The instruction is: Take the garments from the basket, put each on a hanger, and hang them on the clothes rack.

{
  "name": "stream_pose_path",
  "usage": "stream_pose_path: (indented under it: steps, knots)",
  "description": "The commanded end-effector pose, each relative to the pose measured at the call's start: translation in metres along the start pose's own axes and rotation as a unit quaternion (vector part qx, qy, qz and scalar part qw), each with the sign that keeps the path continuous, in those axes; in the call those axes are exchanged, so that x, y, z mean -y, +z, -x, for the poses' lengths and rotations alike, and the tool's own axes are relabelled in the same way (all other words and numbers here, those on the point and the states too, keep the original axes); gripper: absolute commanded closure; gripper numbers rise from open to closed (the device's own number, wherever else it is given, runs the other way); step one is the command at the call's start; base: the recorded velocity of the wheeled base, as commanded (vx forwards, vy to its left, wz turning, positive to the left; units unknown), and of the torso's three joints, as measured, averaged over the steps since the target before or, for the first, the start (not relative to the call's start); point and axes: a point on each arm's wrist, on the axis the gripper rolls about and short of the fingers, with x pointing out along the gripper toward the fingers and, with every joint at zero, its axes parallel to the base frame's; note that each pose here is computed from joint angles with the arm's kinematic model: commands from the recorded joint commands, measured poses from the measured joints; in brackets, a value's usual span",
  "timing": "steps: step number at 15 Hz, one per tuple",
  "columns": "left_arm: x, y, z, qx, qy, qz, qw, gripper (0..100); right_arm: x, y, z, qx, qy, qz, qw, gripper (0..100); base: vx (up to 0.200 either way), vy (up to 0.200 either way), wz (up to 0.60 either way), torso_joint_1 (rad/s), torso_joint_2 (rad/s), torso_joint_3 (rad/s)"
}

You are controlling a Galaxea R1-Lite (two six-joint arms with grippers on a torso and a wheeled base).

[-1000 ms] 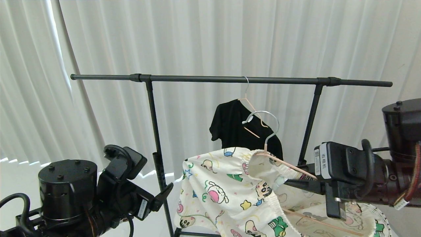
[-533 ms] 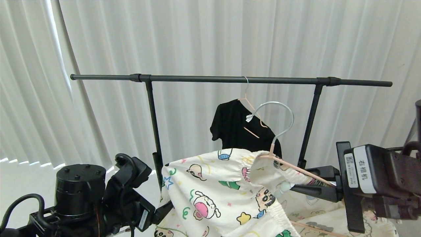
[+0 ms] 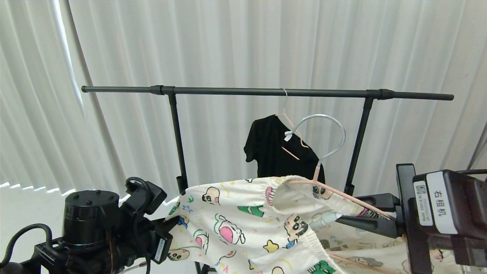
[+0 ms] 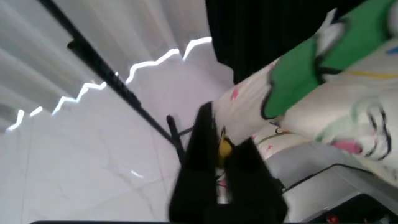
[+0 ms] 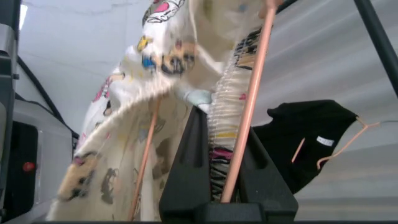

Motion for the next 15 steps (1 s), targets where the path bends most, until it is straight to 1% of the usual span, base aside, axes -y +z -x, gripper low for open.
stream_pose_path:
  steps: [1,3,4,6,8,9,11,13,15]
  knots:
    - [-0.007,-0.010,-0.002,-0.025,0.015,0.013,0.9995,100,0.001,0.000,0.000,-0.002,-0.005,-0.001,1.0000,100,0.000,0.000,0.00,0.000,0.00,0.000]
    - [-0.006,-0.020,0.002,-0.043,0.021,0.014,0.9987,100,0.003,0.000,0.001,-0.003,-0.013,-0.003,0.9999,100,0.000,0.000,0.00,0.000,0.00,0.000]
    - [-0.005,-0.021,0.002,-0.047,0.023,0.012,0.9986,100,0.005,0.001,0.000,0.001,-0.020,-0.002,0.9998,100,0.000,0.000,0.00,0.000,0.00,0.000]
    - [-0.003,-0.020,0.002,-0.046,0.022,0.009,0.9987,100,0.008,0.002,-0.002,0.001,-0.044,-0.014,0.9989,100,0.000,0.000,0.00,0.000,0.00,0.000]
    - [0.000,-0.017,0.004,-0.037,0.018,0.003,0.9992,100,0.009,0.002,-0.004,0.001,-0.052,-0.021,0.9984,100,0.000,0.000,0.00,0.000,0.00,0.000]
    - [0.001,-0.016,0.006,-0.032,0.019,0.000,0.9993,0,0.009,0.002,-0.004,0.001,-0.052,-0.021,0.9984,100,0.000,0.000,0.00,0.000,0.00,0.000]
    - [0.002,-0.012,0.011,-0.018,0.024,0.001,0.9996,0,0.009,0.002,-0.005,-0.002,-0.051,-0.022,0.9984,100,0.000,0.000,0.00,0.000,0.00,0.000]
    - [0.002,-0.004,0.023,0.018,0.029,0.002,0.9994,0,0.011,-0.002,-0.003,-0.016,-0.071,-0.027,0.9970,100,0.000,0.000,0.00,0.000,0.00,0.000]
    - [0.001,0.004,0.039,0.062,0.038,0.001,0.9974,0,0.014,-0.013,0.003,-0.039,-0.093,-0.051,0.9936,100,0.000,0.000,0.00,0.000,0.00,0.000]
